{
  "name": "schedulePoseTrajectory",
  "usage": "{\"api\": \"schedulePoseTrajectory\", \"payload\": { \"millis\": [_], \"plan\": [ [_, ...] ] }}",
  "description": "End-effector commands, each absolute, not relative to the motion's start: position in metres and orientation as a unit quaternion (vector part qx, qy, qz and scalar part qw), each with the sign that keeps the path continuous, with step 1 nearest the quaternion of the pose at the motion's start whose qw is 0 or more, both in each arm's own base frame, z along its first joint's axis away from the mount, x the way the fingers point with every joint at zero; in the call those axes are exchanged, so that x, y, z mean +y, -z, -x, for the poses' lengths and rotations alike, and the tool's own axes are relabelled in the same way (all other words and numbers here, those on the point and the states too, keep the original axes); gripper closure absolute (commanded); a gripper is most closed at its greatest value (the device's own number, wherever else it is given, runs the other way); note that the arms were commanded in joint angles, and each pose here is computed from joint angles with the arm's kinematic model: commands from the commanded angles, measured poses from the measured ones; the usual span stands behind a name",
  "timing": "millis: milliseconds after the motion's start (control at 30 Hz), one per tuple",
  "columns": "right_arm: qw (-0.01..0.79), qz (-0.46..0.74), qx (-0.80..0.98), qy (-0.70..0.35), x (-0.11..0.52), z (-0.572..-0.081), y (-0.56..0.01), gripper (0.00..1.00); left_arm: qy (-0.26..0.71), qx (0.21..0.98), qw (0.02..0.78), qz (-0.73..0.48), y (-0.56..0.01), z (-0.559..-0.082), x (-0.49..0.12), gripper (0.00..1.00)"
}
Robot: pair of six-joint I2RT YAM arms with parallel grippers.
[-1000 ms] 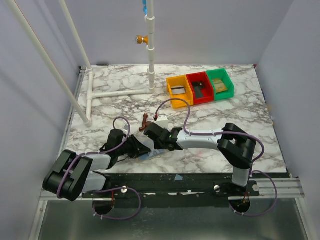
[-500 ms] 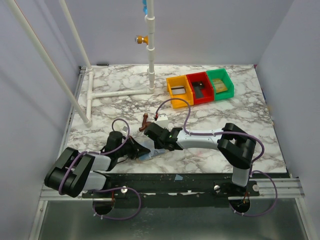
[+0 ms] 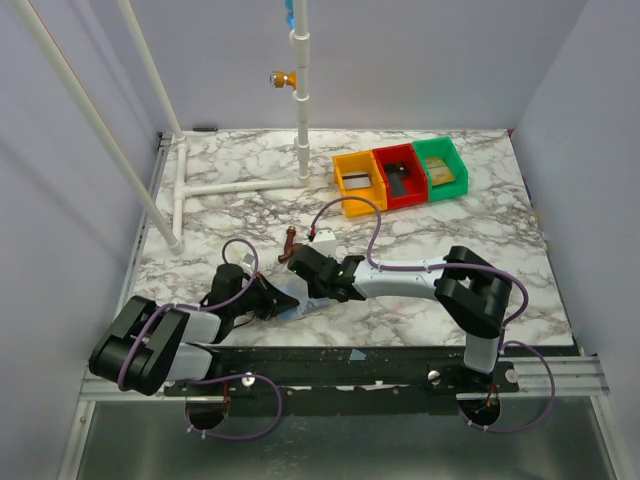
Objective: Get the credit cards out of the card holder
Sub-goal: Remove the credit card from the card holder.
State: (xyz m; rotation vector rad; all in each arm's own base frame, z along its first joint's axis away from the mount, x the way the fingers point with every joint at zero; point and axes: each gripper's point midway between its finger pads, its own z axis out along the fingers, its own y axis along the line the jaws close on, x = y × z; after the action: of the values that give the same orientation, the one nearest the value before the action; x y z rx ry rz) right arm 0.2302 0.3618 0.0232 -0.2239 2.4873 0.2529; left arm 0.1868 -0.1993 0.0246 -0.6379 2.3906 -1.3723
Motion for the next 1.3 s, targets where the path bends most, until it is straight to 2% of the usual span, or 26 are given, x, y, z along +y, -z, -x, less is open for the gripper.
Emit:
{"api": "schedulePoseTrajectory", "payload": {
  "millis": [0, 1267],
  "plan": [
    [0.222, 0.126, 0.966, 0.044, 0.288, -0.196, 0.048, 0.99, 0.452, 0.854, 0.136, 0.218, -0.005, -0.169, -0.188, 1.0],
    [0.225, 0.124, 0.965, 0.041, 0.291, -0.199, 0.048, 0.99, 0.334, 0.895, 0.154, 0.251, 0.01, -0.165, -0.148, 1.0]
  ]
}}
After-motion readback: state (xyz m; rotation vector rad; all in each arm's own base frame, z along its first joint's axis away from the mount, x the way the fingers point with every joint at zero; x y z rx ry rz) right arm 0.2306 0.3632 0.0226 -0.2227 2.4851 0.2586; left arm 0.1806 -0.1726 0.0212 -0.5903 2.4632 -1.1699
